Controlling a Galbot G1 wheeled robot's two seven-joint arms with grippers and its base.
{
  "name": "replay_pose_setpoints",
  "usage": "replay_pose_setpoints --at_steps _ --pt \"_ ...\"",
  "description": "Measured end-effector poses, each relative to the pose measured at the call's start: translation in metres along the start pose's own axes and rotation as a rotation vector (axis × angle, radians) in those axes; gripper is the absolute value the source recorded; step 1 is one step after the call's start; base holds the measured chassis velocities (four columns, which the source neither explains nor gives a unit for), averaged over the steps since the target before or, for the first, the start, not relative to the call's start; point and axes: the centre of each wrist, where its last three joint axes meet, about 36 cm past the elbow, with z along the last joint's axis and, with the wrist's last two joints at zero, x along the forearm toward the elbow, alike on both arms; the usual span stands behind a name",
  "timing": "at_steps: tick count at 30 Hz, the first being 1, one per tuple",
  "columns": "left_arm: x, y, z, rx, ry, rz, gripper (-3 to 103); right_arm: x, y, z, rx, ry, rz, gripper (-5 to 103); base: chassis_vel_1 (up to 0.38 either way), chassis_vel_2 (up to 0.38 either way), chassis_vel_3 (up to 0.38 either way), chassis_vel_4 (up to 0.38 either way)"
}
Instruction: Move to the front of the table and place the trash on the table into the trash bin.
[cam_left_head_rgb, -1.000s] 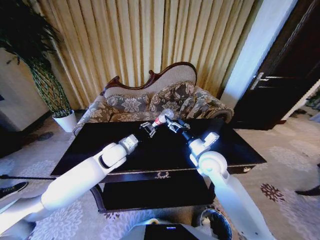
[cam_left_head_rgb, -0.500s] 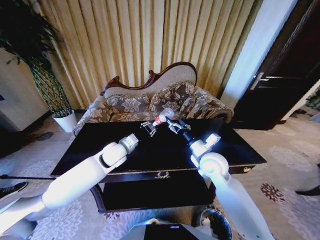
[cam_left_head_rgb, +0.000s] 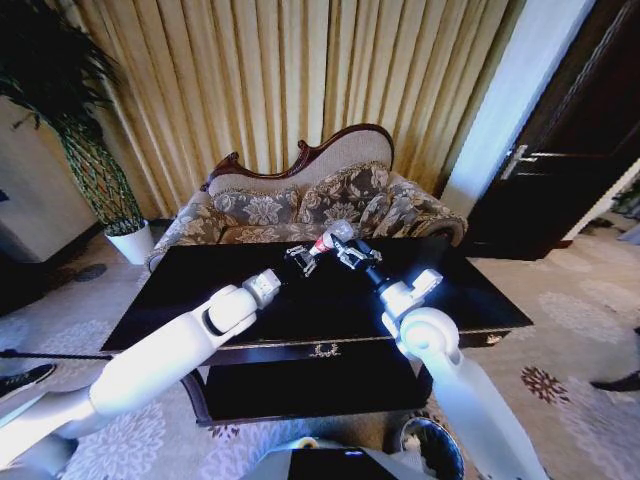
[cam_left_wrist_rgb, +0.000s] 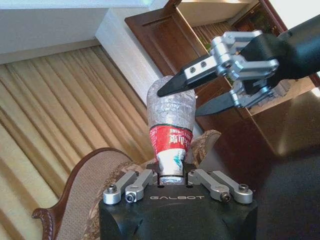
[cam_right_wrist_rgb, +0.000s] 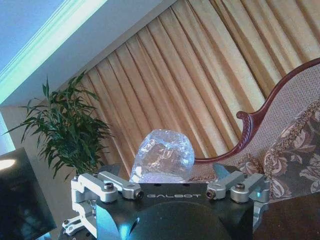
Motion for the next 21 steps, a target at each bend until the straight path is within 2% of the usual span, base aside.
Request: replay_pose_setpoints --at_steps 8,9,11,15,17,21 --pt "0.0001 -0.0043 -0.0054 -0.006 -0.015 0.026 22 -0.0032 -0.0018 0.001 0.002 0.001 0.003 101 0.0 0.0 0.0 0.0" --pt "0.0014 -0.0046 -0.0055 -0.007 -0.014 0.029 22 -0.0034 -0.0027 0.0009 0.003 0.001 0.006 93 0.0 0.0 0.0 0.0" --pt "0.0029 -0.0057 -0.0048 -0.006 -0.012 0.032 22 -0.0034 -0.0035 0.0003 0.004 -0.001 0.009 93 0.0 0.0 0.0 0.0" --pt "0.007 -0.0067 -0.0026 -0.003 -0.004 0.035 22 -0.0029 -0.0043 -0.0015 0.005 -0.006 0.008 71 0.0 0.0 0.0 0.0" --pt "0.0073 -0.0067 -0.0026 -0.003 -0.004 0.035 22 -0.0029 -0.0043 -0.0016 0.005 -0.006 0.008 71 0.0 0.0 0.0 0.0" --pt "0.0073 -0.0061 -0.0022 -0.004 -0.009 0.033 22 -0.0026 -0.0046 -0.0015 0.005 -0.008 0.009 55 0.0 0.0 0.0 0.0"
